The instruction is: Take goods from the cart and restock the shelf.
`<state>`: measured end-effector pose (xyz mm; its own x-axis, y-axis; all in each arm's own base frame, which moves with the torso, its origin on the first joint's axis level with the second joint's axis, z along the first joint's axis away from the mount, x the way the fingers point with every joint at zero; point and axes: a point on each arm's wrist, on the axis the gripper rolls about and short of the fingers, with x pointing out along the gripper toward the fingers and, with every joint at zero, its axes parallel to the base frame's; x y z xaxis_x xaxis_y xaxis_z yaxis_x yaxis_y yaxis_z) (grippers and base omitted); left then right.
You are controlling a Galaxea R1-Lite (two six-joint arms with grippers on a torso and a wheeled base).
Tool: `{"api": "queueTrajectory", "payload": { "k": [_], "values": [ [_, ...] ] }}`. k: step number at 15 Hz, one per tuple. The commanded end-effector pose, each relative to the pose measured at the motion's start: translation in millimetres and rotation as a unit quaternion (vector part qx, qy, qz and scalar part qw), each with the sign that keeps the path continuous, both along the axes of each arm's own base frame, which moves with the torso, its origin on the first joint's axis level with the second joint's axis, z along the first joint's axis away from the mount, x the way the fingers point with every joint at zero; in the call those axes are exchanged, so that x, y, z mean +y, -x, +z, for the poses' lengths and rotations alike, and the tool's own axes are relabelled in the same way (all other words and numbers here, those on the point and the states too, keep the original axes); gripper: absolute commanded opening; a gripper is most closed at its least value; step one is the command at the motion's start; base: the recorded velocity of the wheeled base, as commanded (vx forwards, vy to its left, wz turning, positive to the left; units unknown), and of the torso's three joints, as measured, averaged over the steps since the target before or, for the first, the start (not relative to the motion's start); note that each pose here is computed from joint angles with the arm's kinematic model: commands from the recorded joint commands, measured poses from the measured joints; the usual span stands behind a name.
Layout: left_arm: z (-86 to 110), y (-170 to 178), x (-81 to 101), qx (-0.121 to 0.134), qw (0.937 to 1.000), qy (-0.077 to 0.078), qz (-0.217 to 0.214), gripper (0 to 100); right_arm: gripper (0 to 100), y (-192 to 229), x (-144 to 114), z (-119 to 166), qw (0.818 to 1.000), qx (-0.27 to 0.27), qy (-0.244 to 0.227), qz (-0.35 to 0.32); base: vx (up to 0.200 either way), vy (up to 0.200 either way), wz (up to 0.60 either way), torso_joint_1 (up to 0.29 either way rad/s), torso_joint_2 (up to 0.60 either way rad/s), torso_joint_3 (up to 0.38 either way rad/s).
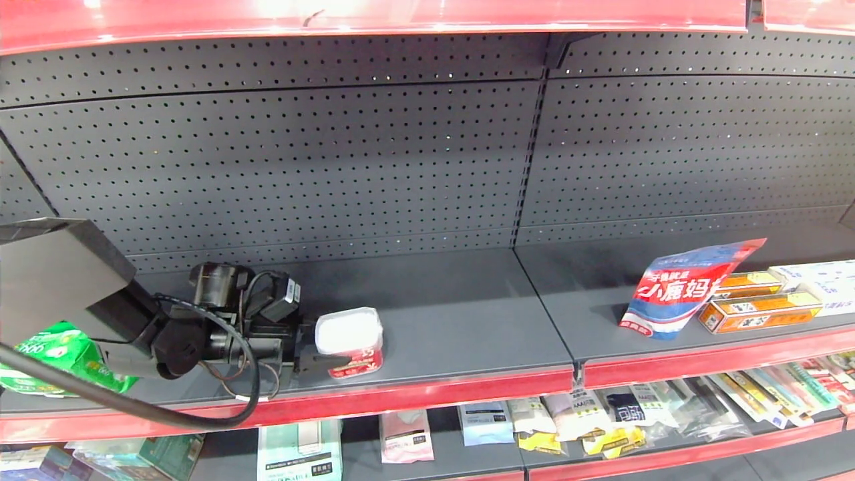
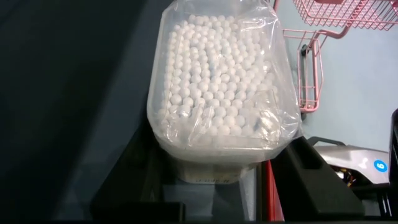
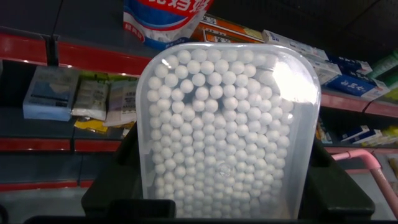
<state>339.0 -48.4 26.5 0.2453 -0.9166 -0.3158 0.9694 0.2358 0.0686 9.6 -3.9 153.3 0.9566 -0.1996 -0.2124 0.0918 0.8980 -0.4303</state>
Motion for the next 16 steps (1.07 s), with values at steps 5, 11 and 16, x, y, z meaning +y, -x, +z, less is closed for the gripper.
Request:
{"api": "queueTrajectory", "payload": {
  "k": [5,11,16],
  "values": [
    [-2.8,4.7,-3.3,0.007,0.9999,0.005,-0.013,0,0,0.0,-0.1,-0.9,1.000,0.001,0.001,-0.002,0.000,0.000,0.00,0.000,0.00,0.000],
    [-8.8,13.0,-2.5,0.016,0.9997,0.002,-0.016,0,0,-0.4,-0.2,-2.2,1.000,0.005,0.001,-0.004,0.000,0.000,0.00,0.000,0.00,0.000],
    [-8.9,12.6,-2.6,0.005,0.9998,0.000,-0.019,0,0,-0.4,-0.2,-2.2,1.000,0.005,0.001,-0.004,0.000,0.000,0.00,0.000,0.00,0.000]
  ]
}}
